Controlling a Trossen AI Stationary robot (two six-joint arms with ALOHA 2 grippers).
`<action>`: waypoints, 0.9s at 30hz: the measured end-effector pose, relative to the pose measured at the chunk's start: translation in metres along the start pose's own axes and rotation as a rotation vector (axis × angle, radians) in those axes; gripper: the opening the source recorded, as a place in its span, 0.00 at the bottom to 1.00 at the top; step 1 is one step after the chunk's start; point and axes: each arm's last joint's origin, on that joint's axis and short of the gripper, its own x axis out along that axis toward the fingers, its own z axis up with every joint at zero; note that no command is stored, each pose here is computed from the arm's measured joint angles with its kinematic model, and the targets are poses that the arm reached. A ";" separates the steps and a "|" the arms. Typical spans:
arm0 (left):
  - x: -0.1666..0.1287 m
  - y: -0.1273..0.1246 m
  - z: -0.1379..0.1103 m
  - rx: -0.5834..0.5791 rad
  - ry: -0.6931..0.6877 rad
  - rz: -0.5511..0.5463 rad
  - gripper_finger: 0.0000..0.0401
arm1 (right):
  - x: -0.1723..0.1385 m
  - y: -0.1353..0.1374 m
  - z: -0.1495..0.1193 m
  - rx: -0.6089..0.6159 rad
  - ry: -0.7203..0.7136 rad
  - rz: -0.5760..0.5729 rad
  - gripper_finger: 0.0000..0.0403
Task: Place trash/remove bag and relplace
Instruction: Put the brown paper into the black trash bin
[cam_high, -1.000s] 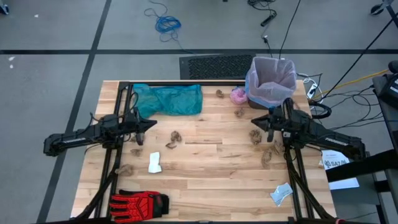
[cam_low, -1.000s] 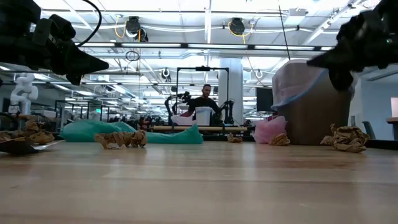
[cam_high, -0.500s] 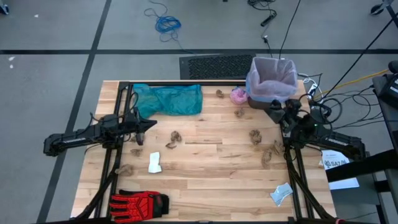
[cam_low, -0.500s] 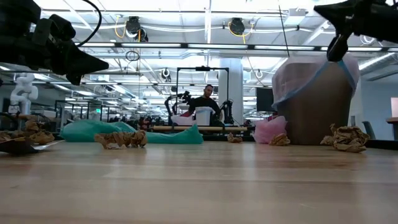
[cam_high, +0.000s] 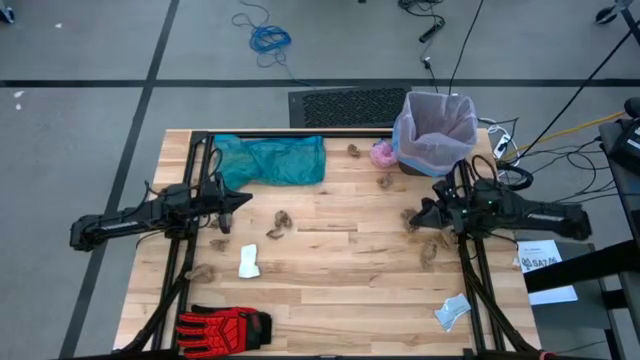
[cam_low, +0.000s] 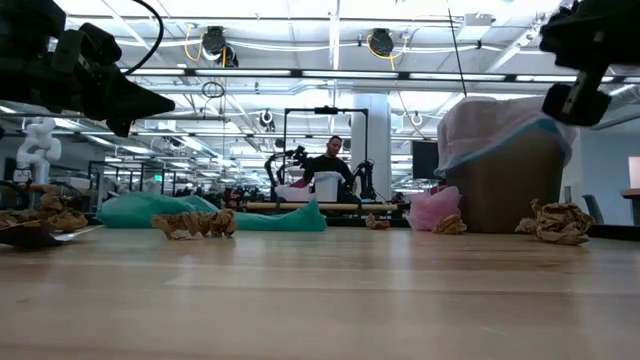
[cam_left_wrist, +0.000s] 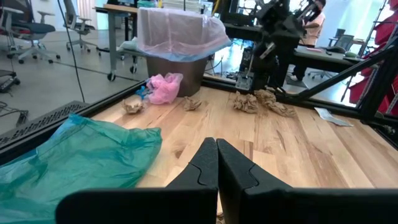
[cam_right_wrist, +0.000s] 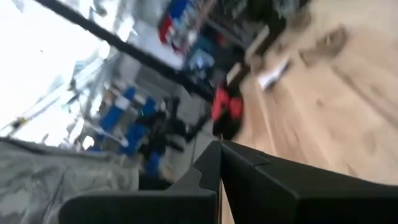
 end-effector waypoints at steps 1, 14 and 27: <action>0.000 0.000 0.000 0.000 0.000 0.000 0.00 | 0.001 0.007 0.002 0.006 0.030 -0.026 0.00; 0.000 0.000 0.000 0.000 0.001 0.000 0.00 | 0.056 0.041 0.013 -0.029 0.431 -0.709 0.00; 0.000 0.000 0.000 0.000 0.000 0.000 0.00 | 0.096 0.011 0.003 0.029 0.598 -1.125 0.25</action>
